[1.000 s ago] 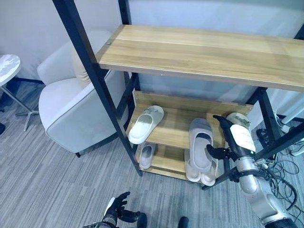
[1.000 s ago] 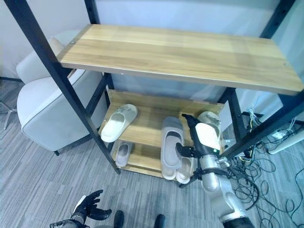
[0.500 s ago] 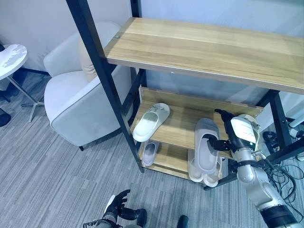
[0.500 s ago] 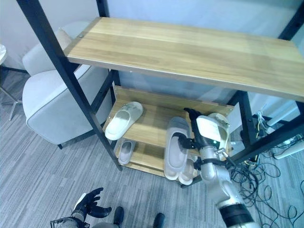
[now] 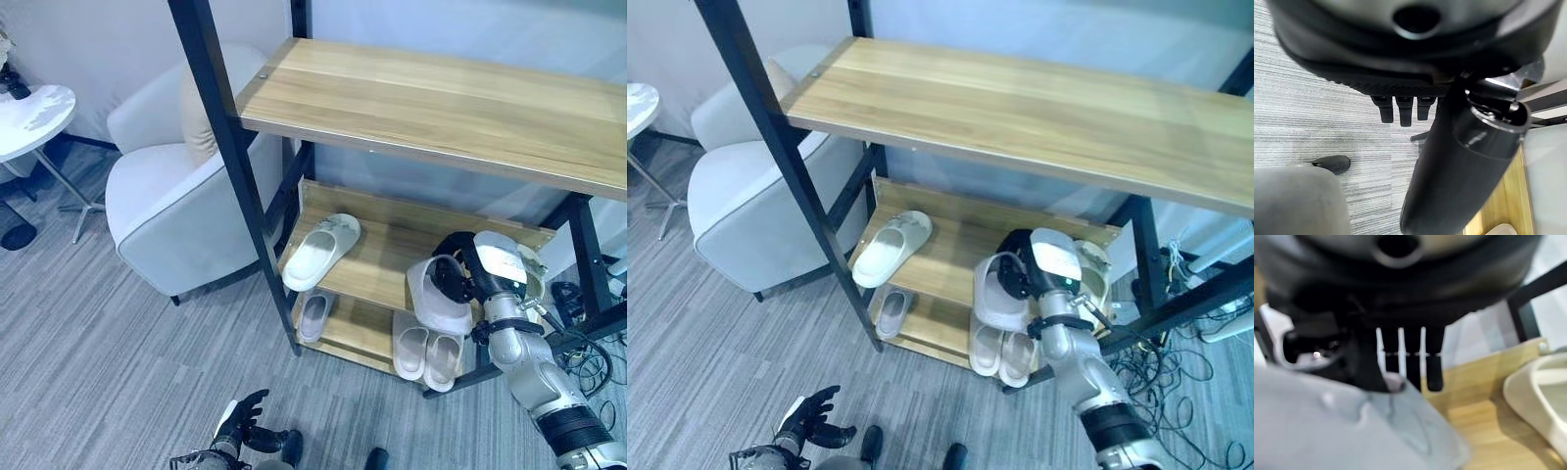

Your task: Arrange the slippers neatly on the shoe rack.

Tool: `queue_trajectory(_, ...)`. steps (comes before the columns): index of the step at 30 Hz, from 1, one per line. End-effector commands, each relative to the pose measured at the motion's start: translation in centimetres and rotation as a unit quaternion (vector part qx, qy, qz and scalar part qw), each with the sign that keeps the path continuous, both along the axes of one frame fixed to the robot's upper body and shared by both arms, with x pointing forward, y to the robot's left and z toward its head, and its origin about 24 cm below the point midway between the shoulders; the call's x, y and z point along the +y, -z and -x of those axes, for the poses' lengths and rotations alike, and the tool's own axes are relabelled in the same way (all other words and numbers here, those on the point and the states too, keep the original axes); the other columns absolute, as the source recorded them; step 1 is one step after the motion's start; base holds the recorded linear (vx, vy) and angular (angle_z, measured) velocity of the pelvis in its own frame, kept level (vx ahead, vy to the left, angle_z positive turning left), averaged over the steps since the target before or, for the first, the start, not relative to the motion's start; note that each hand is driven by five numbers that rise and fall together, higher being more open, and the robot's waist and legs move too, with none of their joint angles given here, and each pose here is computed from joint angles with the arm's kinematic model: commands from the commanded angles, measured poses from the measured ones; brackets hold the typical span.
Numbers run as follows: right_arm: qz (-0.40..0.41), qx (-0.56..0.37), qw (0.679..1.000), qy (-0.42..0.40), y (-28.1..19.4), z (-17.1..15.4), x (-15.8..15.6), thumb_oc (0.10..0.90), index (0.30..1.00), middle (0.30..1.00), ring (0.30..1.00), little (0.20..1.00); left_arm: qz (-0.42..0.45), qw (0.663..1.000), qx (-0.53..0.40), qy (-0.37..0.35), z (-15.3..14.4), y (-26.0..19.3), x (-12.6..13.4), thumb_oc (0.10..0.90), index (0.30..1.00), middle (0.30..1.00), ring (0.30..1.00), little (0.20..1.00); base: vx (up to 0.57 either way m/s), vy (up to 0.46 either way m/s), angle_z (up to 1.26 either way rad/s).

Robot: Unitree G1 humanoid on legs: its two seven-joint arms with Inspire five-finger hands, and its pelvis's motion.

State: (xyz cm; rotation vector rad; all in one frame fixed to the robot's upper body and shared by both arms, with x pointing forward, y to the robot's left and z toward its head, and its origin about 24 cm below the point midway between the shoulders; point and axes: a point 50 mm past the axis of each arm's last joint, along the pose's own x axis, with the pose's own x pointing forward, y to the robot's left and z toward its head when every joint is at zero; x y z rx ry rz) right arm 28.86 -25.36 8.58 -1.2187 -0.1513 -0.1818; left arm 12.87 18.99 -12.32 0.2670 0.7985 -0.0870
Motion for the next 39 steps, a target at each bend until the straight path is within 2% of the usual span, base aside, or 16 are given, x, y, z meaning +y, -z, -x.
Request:
queue_trajectory(1,0.040,-0.097,0.994,-0.031,-5.2,-0.6,-0.1,0.400,0.300,0.300,0.300,0.300,0.009,0.999,-0.011,0.034,0.3,0.0,-1.0,0.800,0.900,0.900,0.900,0.900,0.00,0.000,0.00)
queue_trajectory(6,0.012,-0.110,0.992,-0.057,-5.4,0.3,0.9,0.400,0.300,0.300,0.300,0.300,0.011,0.999,-0.008,0.030,0.5,0.0,-1.0,0.800,0.900,0.900,0.900,0.900,0.00,-0.001,-0.02)
queue_trajectory(13,-0.065,-0.137,0.978,-0.140,-6.4,2.7,3.7,0.400,0.300,0.300,0.300,0.300,0.016,1.000,-0.005,0.020,0.6,0.1,-1.0,0.800,0.900,0.900,0.900,0.900,-0.01,-0.009,-0.06)
queue_trajectory(21,-0.159,-0.099,0.959,-0.214,-5.6,5.4,5.6,0.400,0.300,0.300,0.300,0.300,0.021,1.000,-0.004,0.019,0.4,0.1,-1.3,0.800,0.900,0.900,0.900,0.900,-0.02,-0.013,-0.09)
queue_trajectory(31,-0.191,-0.006,0.945,-0.267,-3.4,7.0,6.8,0.400,0.300,0.300,0.300,0.300,0.023,0.999,-0.014,0.025,0.0,-0.1,-1.4,0.800,0.900,0.900,0.900,0.900,-0.01,-0.008,-0.08)
queue_trajectory(39,-0.174,0.068,0.942,-0.280,-1.5,7.0,6.9,0.400,0.300,0.300,0.300,0.300,0.022,0.999,-0.016,0.041,-0.2,-0.2,-1.4,0.800,0.900,0.900,0.900,0.900,0.00,0.000,0.00)
